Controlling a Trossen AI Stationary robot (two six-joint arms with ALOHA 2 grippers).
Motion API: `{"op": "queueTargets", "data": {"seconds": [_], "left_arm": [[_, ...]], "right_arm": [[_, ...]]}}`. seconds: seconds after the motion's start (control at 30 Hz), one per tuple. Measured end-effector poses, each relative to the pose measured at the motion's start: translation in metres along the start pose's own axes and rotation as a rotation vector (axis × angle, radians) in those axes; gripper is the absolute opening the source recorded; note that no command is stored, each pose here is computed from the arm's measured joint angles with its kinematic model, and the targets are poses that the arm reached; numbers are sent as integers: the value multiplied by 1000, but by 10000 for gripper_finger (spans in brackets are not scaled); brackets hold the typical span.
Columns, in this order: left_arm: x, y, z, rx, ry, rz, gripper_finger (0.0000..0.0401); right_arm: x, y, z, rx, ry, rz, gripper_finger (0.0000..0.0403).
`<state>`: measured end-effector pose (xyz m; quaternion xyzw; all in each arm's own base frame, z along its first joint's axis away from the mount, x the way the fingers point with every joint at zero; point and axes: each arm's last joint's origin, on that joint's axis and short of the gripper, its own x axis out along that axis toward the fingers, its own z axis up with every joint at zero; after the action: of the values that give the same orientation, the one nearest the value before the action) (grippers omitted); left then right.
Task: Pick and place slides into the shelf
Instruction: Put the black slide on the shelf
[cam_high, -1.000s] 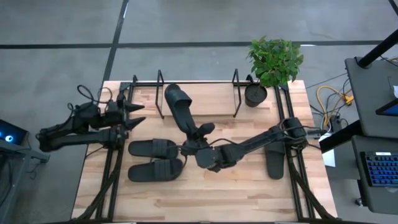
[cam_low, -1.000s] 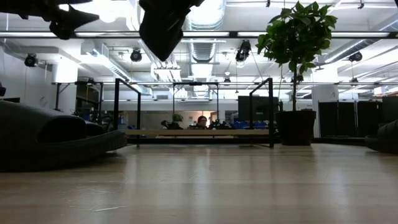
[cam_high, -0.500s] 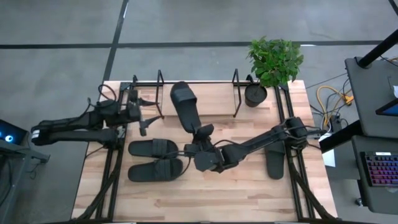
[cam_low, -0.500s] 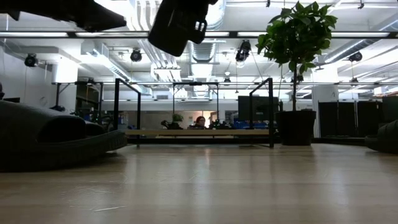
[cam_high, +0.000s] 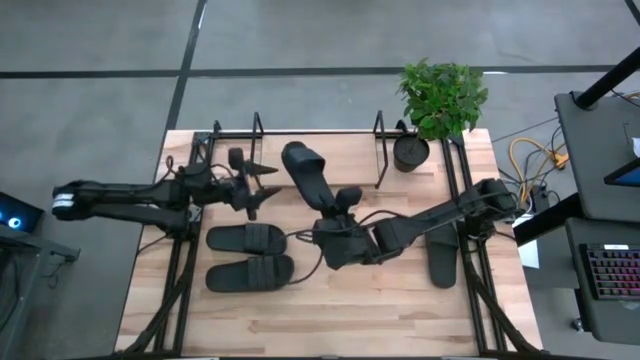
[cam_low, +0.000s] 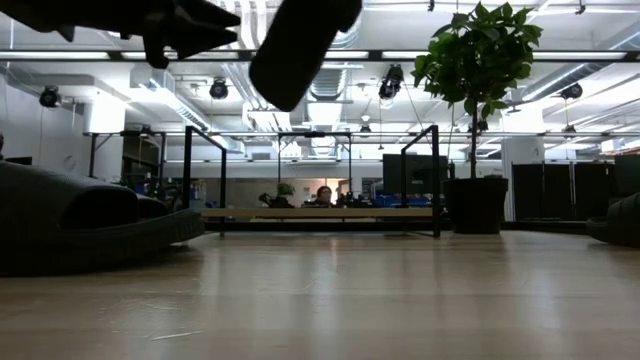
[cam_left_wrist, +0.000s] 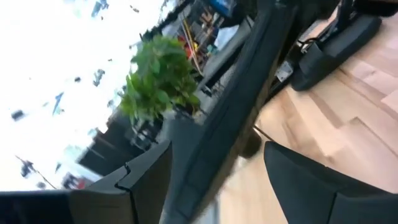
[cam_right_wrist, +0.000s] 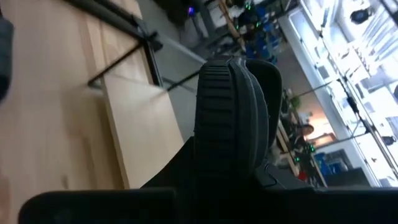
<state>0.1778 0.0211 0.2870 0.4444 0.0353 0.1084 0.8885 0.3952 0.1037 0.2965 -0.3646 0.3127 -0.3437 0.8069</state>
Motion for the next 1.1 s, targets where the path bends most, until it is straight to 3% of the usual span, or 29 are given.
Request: {"op": "queueTargets", "data": {"seconds": [0.17,0.87,0.97,1.1], "left_arm": [[13,-12,3,80,-39,-45,239],[69,-18,12,129,42,-123,239],[70,-16,12,130,59,-106,225],[68,-14,14,128,54,-95,175]], "right_arm": [[6,-2,-4,4,20,14,49],[8,-2,-4,-43,12,47,49],[8,-2,-3,-51,12,46,49],[7,-3,-2,-65,6,48,49]]}}
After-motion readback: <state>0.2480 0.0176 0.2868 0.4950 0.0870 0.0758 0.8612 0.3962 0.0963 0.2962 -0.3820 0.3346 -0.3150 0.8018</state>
